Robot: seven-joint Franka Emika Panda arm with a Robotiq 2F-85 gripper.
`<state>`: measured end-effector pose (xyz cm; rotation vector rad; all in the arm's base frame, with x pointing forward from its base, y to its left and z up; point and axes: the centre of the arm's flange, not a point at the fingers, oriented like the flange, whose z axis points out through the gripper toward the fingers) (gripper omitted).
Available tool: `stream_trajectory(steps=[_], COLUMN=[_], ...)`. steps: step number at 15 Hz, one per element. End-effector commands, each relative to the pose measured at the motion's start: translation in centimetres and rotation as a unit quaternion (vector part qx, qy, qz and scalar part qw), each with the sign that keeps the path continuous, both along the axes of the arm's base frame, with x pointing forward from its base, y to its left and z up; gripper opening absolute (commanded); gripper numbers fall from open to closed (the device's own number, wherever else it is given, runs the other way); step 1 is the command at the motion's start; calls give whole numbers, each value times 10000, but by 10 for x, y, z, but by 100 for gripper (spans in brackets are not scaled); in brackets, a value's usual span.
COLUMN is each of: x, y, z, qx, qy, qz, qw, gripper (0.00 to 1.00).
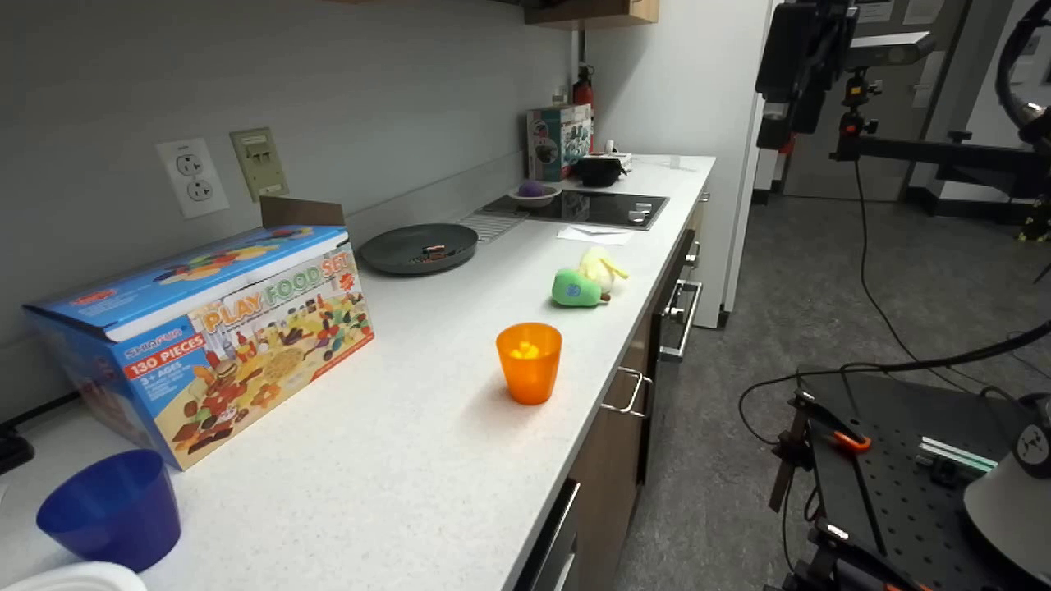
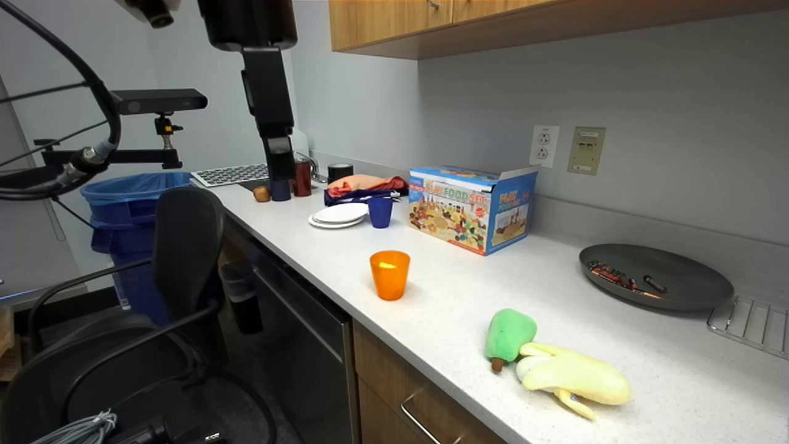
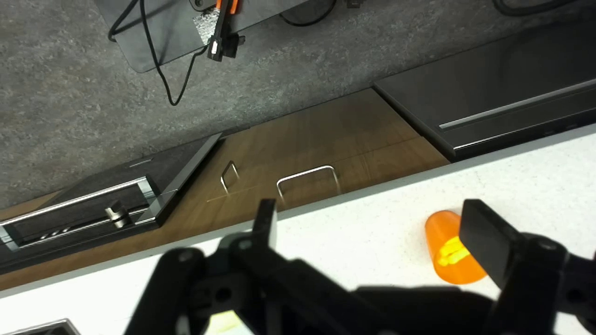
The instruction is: Put the banana plush toy on top of the orange cup
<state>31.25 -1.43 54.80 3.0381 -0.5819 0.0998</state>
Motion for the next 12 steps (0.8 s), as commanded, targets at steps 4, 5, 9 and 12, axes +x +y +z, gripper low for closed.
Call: stream_trajectory(steps=[4, 5, 9, 12], x=[1, 1, 0, 0], y=[1, 1, 0, 0], z=[0, 0, 0, 0], qx=[8, 10, -7, -7], qy=[-15, -15, -18, -18], qz=[-469, -520, -402, -404], qw=[9989, 9986, 9992, 9992], gripper=[100, 100, 100, 100])
